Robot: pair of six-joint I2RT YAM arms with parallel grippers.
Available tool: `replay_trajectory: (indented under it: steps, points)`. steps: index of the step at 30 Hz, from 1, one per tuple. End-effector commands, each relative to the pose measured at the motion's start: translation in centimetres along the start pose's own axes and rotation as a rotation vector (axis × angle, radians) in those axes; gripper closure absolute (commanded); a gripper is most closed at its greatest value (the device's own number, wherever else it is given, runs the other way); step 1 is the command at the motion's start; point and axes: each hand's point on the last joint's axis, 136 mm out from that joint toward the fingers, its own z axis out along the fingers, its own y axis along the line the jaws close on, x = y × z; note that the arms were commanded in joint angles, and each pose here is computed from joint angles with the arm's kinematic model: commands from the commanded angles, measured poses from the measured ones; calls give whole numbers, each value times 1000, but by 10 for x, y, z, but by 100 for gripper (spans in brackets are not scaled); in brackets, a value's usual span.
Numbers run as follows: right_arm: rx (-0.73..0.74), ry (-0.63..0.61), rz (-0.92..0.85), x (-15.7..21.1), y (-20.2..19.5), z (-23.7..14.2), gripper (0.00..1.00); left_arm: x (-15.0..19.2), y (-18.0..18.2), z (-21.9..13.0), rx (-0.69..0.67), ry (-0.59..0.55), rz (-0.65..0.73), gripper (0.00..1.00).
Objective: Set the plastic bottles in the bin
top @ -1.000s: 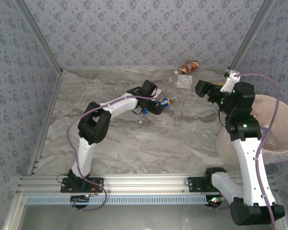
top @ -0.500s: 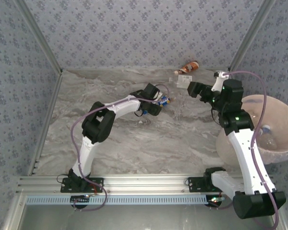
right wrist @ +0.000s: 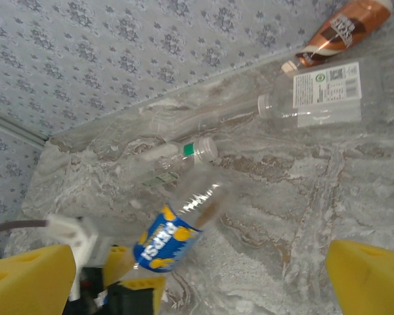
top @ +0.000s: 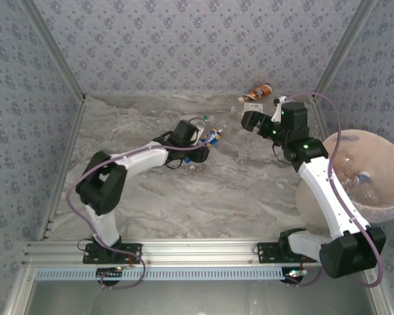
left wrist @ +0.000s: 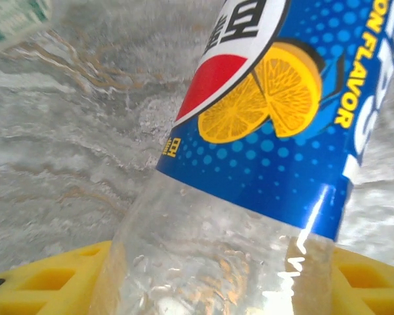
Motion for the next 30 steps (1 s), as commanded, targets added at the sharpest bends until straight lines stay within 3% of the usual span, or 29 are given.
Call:
replay_trajectory:
  steps: [1,9,15,30]
  points:
    - [-83,-11,43,-13,26,-4,0,-36,-17,-41,147,-167,-96,48]
    - [-269,20,19,-12,75,8,0,-73,-40,-112,490,-347,-202,48]
    - [-415,-17,-28,-21,118,9,0,-90,-63,-151,653,-411,-181,48]
    - [-553,-44,6,-30,152,24,3,-109,-88,-177,853,-462,-190,48]
